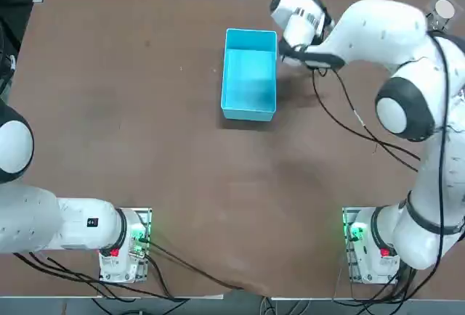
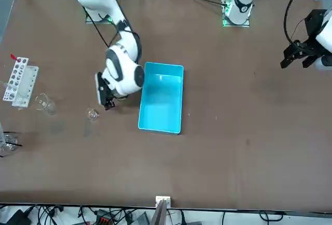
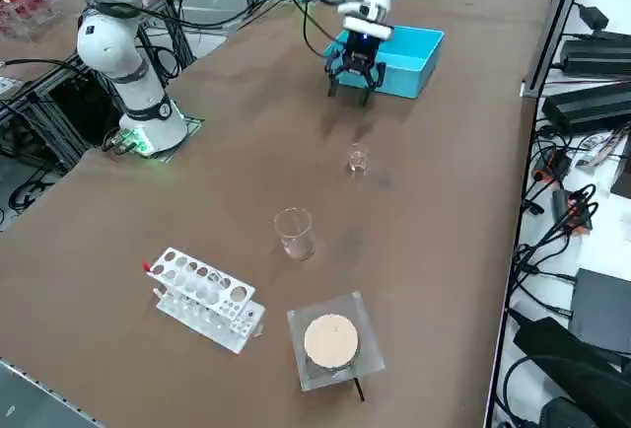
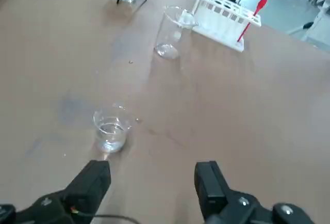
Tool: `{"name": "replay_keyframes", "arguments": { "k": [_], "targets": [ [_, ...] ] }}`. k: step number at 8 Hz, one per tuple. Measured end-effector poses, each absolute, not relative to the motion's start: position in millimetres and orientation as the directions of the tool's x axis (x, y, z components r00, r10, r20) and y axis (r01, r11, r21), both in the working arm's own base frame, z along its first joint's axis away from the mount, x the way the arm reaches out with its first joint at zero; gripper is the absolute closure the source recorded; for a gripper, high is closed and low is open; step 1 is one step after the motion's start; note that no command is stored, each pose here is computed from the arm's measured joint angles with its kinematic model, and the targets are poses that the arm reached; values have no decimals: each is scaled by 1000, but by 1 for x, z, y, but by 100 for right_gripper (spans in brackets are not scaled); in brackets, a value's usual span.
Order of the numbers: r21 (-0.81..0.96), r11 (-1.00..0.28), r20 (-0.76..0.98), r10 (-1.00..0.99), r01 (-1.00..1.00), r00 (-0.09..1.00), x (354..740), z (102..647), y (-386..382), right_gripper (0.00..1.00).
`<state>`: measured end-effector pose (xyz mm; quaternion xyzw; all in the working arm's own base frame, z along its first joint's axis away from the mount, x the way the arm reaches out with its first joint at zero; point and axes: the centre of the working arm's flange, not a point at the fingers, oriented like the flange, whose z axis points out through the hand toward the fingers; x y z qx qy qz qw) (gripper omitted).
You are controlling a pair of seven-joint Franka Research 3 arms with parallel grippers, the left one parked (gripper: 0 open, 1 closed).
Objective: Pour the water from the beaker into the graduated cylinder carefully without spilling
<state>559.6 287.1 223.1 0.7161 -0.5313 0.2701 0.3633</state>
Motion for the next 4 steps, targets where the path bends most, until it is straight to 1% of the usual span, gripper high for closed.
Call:
{"name": "replay_keyframes", "arguments": {
  "k": [2,4],
  "targets": [
    [170,-143,844,-489,-975,219,565,176,277,0],
    [118,-109,870,-468,-987,156,588,157,271,0]
  ]
}}
